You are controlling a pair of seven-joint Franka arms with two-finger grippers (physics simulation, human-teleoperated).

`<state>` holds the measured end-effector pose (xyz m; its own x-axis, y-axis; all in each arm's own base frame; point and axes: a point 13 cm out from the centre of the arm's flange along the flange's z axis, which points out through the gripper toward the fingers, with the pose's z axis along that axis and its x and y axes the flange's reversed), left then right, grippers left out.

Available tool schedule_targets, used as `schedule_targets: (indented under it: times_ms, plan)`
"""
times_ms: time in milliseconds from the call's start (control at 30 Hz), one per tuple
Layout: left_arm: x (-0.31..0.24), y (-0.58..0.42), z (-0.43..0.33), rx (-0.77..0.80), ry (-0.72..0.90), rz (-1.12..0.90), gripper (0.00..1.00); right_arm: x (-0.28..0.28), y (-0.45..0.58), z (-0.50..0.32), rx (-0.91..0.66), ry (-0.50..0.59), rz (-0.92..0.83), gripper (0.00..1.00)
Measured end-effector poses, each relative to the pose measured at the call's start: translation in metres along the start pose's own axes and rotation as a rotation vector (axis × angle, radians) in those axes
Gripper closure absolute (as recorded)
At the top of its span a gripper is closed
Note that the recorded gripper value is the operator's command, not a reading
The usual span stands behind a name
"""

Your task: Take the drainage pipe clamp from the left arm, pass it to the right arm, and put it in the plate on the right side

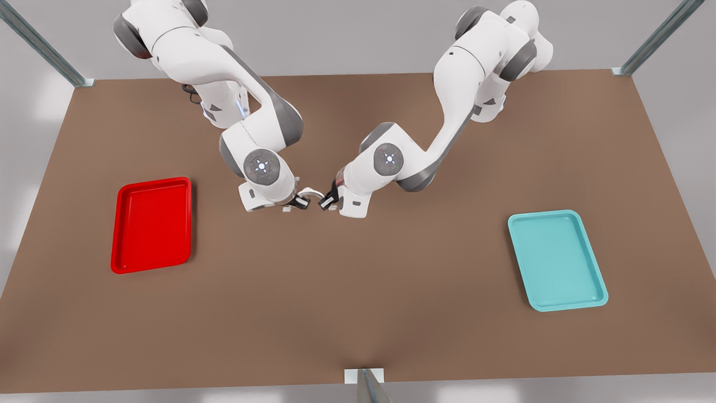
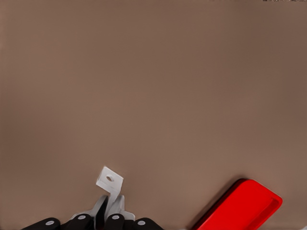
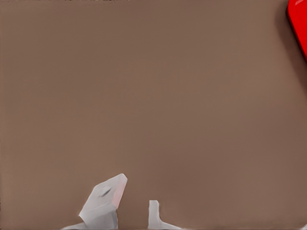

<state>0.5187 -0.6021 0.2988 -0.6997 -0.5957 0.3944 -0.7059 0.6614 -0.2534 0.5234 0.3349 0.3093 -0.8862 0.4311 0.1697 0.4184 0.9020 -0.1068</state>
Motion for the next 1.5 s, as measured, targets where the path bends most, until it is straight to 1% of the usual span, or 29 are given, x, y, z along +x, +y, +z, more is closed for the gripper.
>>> schedule_targets:
  times_ms: [33, 67, 100, 233, 367, 433, 500, 567, 633, 667, 733, 767, 800, 867, 933, 1033, 1133, 1200, 1300, 1400, 1500]
  plan:
    - [0.000, 0.000, 0.000, -0.001, 0.000, -0.002, 0.79, 0.000, 0.002, 0.000, -0.005, -0.002, 0.012, 0.79]
    - [0.000, 0.000, 0.000, 0.000, 0.000, -0.004, 0.15, -0.001, 0.003, -0.001, -0.009, -0.005, 0.025, 0.79]
    - [0.000, -0.002, -0.001, 0.009, 0.000, -0.006, 0.00, -0.002, 0.003, -0.001, -0.012, -0.006, 0.037, 0.79]
    - [0.004, -0.009, -0.007, 0.037, 0.001, -0.002, 0.00, -0.008, 0.002, -0.003, -0.021, -0.012, 0.088, 0.79]
    - [0.031, -0.015, -0.044, 0.066, 0.011, 0.024, 0.00, -0.019, -0.004, -0.005, -0.026, -0.016, 0.138, 0.79]
    - [0.008, -0.013, -0.073, 0.065, 0.001, -0.003, 0.00, -0.035, -0.016, -0.004, -0.026, -0.012, 0.176, 0.79]
    - [-0.049, -0.004, -0.113, 0.054, -0.017, -0.063, 0.00, -0.061, -0.042, -0.005, -0.026, -0.003, 0.229, 0.79]
    - [-0.146, 0.024, -0.168, 0.035, -0.065, -0.146, 0.00, -0.090, -0.080, -0.001, -0.017, 0.010, 0.287, 0.79]
    - [-0.255, 0.080, -0.234, -0.007, -0.156, -0.205, 0.00, -0.116, -0.121, 0.004, -0.009, 0.026, 0.339, 0.79]
    - [-0.294, 0.110, -0.264, -0.043, -0.210, -0.207, 0.00, -0.127, -0.143, 0.006, -0.004, 0.034, 0.361, 0.79]
    - [-0.343, 0.168, -0.335, -0.095, -0.307, -0.195, 0.00, -0.148, -0.187, 0.010, -0.003, 0.051, 0.399, 0.79]
    - [-0.355, 0.206, -0.380, -0.120, -0.363, -0.197, 0.00, -0.161, -0.213, 0.012, -0.008, 0.062, 0.420, 0.79]
    - [-0.347, 0.238, -0.415, -0.146, -0.405, -0.186, 0.00, -0.178, -0.244, 0.015, -0.016, 0.075, 0.447, 0.79]
    - [-0.331, 0.268, -0.445, -0.193, -0.431, -0.116, 0.00, -0.205, -0.312, 0.029, -0.031, 0.109, 0.498, 0.79]
    - [-0.329, 0.277, -0.443, -0.249, -0.424, -0.031, 0.00, -0.220, -0.365, 0.043, -0.049, 0.134, 0.512, 0.79]
    - [-0.323, 0.271, -0.422, -0.319, -0.383, 0.108, 0.00, -0.234, -0.436, 0.060, -0.083, 0.154, 0.509, 0.79]
    - [-0.336, 0.271, -0.394, -0.380, -0.331, 0.203, 0.00, -0.243, -0.505, 0.072, -0.103, 0.150, 0.486, 0.79]
    - [-0.346, 0.274, -0.383, -0.406, -0.304, 0.251, 0.00, -0.245, -0.525, 0.086, -0.095, 0.153, 0.427, 0.79]
    - [-0.353, 0.276, -0.373, -0.431, -0.274, 0.320, 0.00, -0.243, -0.539, 0.123, -0.098, 0.188, 0.334, 0.79]
    - [-0.355, 0.276, -0.370, -0.443, -0.259, 0.382, 0.00, -0.241, -0.531, 0.170, -0.118, 0.221, 0.231, 0.79]
    - [-0.355, 0.274, -0.370, -0.449, -0.252, 0.445, 0.00, -0.247, -0.523, 0.207, -0.154, 0.226, 0.152, 0.79]
